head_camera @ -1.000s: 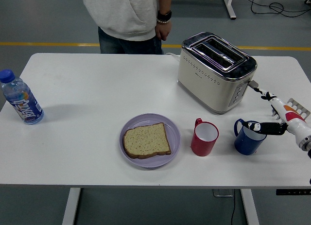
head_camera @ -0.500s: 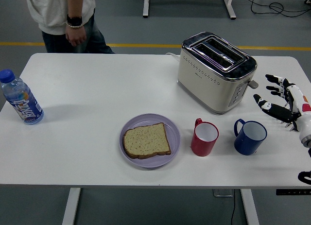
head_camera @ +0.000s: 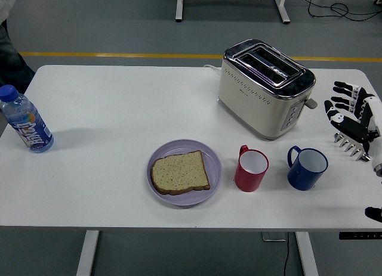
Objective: Pick up the cup,pour liquid into bread,place the cup on the desk
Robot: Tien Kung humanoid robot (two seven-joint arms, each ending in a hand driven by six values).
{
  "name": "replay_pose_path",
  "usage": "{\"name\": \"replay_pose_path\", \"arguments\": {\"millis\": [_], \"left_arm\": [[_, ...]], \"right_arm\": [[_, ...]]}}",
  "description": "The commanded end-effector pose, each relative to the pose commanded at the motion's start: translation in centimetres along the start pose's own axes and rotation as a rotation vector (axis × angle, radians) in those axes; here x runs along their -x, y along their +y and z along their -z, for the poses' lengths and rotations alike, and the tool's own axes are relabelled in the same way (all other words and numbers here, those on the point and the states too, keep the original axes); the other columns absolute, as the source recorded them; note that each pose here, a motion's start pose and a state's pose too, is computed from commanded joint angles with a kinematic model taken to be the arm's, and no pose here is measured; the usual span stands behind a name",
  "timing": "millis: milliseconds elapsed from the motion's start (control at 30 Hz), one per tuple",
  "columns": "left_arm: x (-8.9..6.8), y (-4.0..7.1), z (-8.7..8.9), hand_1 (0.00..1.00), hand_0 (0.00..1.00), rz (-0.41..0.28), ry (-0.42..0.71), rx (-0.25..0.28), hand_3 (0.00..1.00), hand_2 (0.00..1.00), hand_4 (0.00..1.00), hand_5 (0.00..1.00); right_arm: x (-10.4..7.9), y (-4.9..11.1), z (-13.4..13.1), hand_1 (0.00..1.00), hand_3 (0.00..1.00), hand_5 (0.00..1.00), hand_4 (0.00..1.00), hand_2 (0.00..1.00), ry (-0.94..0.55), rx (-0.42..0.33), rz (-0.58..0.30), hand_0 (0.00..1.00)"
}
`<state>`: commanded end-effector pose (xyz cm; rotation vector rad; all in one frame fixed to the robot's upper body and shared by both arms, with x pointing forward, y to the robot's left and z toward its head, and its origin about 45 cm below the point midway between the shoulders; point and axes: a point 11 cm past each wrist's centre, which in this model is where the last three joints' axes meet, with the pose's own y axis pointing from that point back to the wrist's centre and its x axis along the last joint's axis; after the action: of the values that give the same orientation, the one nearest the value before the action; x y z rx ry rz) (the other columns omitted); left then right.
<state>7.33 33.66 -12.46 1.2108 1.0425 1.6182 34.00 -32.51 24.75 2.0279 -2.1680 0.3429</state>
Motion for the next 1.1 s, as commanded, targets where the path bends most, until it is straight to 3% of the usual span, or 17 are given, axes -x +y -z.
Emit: {"name": "replay_pose_path", "arguments": {"millis": [233, 533, 567, 733, 767, 1100], "left_arm": [[-0.4, -0.1, -0.4, 0.703, 0.691, -0.009, 0.011, 0.011, 0.564, 0.712, 0.257, 0.998], [-0.4, 0.0, -0.7, 0.701, 0.691, -0.011, 0.020, 0.019, 0.565, 0.713, 0.257, 0.998], [-0.4, 0.0, -0.8, 0.702, 0.691, -0.011, 0.022, 0.020, 0.565, 0.713, 0.258, 0.998], [-0.5, -0.1, -1.0, 0.702, 0.691, -0.012, 0.021, 0.025, 0.565, 0.713, 0.258, 0.998], [-0.5, -0.1, -1.0, 0.702, 0.691, -0.012, 0.021, 0.025, 0.564, 0.711, 0.258, 0.998], [-0.3, 0.0, -1.4, 0.707, 0.690, -0.011, 0.023, 0.031, 0.563, 0.711, 0.259, 0.998]], "right_arm": [[0.5, -0.3, 0.9, 0.748, 0.788, 0.126, 0.695, 0.829, 0.021, -0.040, 0.043, 0.771], [1.1, -0.4, 1.8, 0.762, 0.799, 0.114, 0.724, 0.837, -0.098, -0.058, 0.059, 0.779], [1.1, -0.4, 1.9, 0.779, 0.831, 0.135, 0.769, 0.854, -0.105, -0.058, 0.064, 0.812], [1.8, -0.8, 2.5, 0.779, 0.831, 0.135, 0.769, 0.854, -0.144, -0.070, 0.080, 0.812], [1.8, -0.8, 2.6, 0.817, 0.864, 0.163, 0.826, 0.900, -0.147, -0.071, 0.081, 0.847], [1.6, -0.8, 2.8, 0.819, 0.877, 0.161, 0.849, 0.908, -0.166, -0.080, 0.076, 0.862]]}}
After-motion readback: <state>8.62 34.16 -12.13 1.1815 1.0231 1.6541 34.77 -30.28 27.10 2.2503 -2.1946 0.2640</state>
